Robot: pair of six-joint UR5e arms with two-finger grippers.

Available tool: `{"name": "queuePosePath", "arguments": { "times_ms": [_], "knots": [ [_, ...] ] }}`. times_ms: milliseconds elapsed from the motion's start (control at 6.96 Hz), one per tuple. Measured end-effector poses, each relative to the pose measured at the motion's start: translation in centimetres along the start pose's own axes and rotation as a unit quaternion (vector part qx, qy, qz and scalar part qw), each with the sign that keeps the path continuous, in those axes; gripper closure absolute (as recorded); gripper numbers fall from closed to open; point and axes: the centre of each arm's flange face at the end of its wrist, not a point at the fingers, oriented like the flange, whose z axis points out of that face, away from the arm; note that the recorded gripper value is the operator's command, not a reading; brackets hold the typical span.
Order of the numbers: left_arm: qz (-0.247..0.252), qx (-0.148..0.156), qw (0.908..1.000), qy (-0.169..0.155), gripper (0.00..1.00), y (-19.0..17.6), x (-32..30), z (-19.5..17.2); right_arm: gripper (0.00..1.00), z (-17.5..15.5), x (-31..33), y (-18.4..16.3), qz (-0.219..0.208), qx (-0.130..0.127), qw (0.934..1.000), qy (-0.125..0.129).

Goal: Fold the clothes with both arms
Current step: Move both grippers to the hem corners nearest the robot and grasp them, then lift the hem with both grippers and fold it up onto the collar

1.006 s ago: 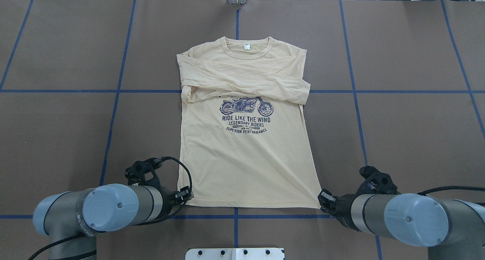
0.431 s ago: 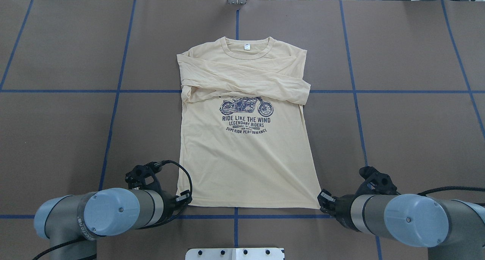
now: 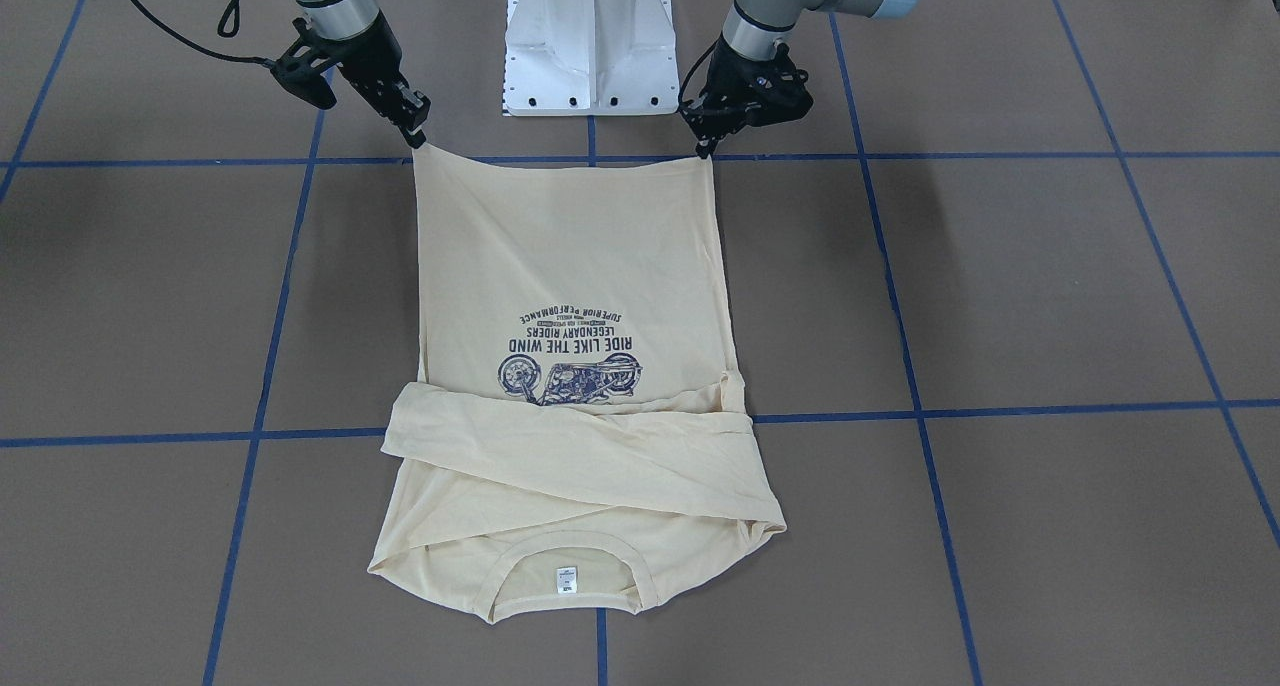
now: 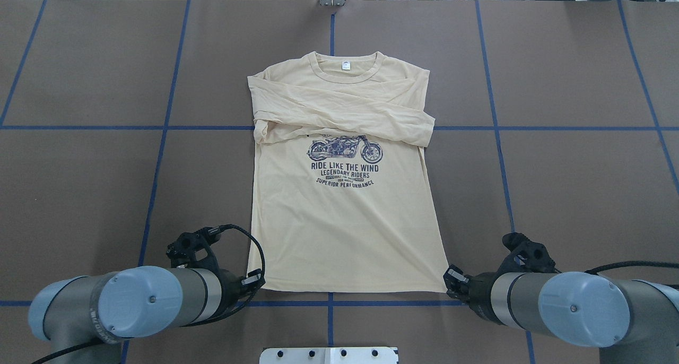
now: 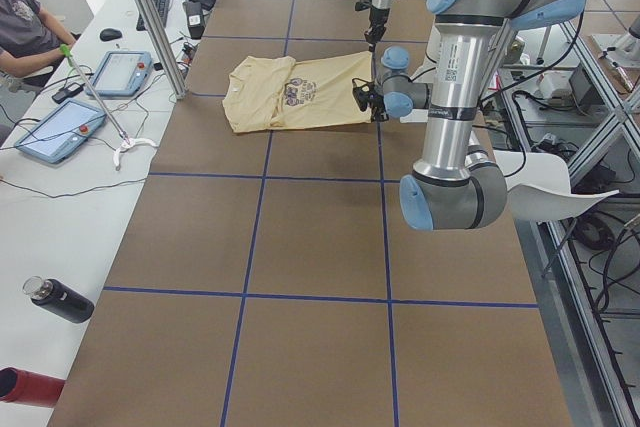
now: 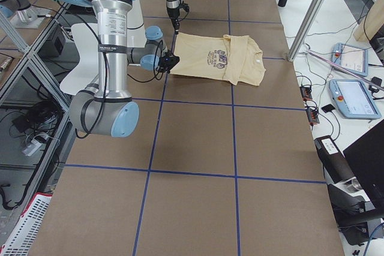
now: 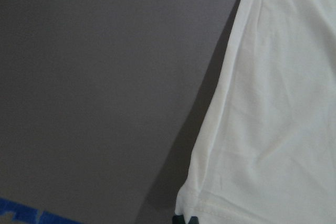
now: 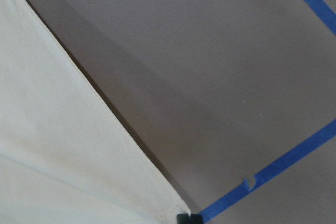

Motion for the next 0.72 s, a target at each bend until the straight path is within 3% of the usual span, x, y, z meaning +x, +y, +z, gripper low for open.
{"name": "queuePosePath", "arguments": {
  "times_ms": [431, 718],
  "knots": [
    [-0.020, -0.031, 0.9993, 0.003, 1.00, 3.3, 0.1, -4.9, 1.00, -3.0, 0.5, 4.0, 0.012, -0.046, 0.9988, -0.010],
    [-0.036, -0.050, 0.9980, 0.013, 1.00, 4.0, 0.4, -8.5, 1.00, -5.5, 0.3, 3.7, 0.018, -0.054, 0.9982, -0.021]
  ]
}}
